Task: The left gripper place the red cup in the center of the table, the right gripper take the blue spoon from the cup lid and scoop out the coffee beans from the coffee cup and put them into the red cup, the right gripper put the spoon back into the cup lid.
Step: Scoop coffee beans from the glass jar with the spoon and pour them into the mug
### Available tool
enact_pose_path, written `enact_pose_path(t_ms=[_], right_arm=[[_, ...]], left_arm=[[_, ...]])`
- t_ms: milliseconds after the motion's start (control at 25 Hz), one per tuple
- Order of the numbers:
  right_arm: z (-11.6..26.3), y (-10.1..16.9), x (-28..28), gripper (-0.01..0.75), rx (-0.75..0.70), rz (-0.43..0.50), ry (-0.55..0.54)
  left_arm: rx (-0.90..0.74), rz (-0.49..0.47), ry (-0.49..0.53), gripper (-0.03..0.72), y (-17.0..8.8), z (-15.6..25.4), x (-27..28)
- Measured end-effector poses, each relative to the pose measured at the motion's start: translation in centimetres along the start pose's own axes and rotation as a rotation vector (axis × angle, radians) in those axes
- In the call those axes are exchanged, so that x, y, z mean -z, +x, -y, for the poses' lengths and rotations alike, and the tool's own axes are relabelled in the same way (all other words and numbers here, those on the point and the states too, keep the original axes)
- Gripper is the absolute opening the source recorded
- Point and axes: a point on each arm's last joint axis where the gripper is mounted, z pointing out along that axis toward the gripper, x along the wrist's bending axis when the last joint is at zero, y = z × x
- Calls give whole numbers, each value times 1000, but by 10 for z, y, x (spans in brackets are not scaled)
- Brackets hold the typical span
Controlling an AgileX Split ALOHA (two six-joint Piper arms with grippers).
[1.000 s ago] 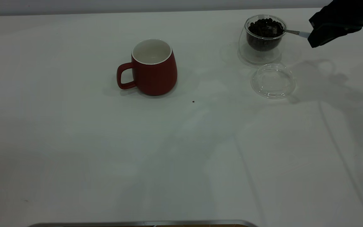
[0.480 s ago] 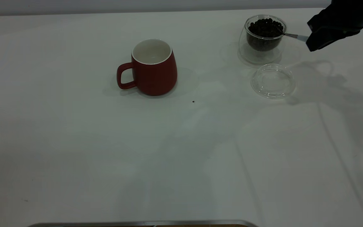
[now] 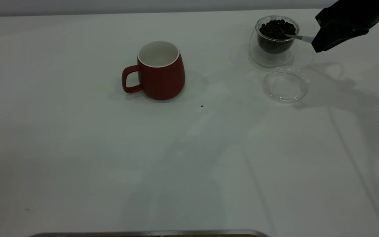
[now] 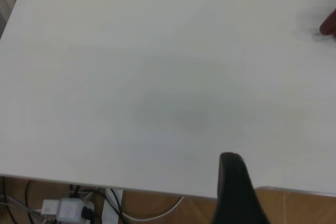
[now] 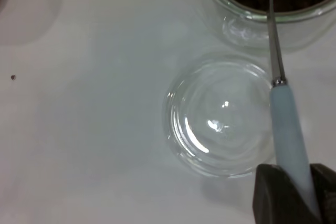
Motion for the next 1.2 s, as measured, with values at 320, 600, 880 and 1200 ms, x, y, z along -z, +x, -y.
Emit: enact_pose_path(t_ms=[320, 600, 880, 1200], right_arm=[[6, -1, -14, 116, -82, -34, 35], [-1, 2, -11, 116, -131, -88, 47], [-10, 4, -5, 116, -159, -138, 54], [-7, -8, -2, 116, -238, -115, 61]], left_arm=[[0, 0, 0, 518, 0, 0, 0], [0, 0, 0, 518, 0, 0, 0], [1, 0, 0, 518, 0, 0, 0], [1, 0, 0, 518, 0, 0, 0]])
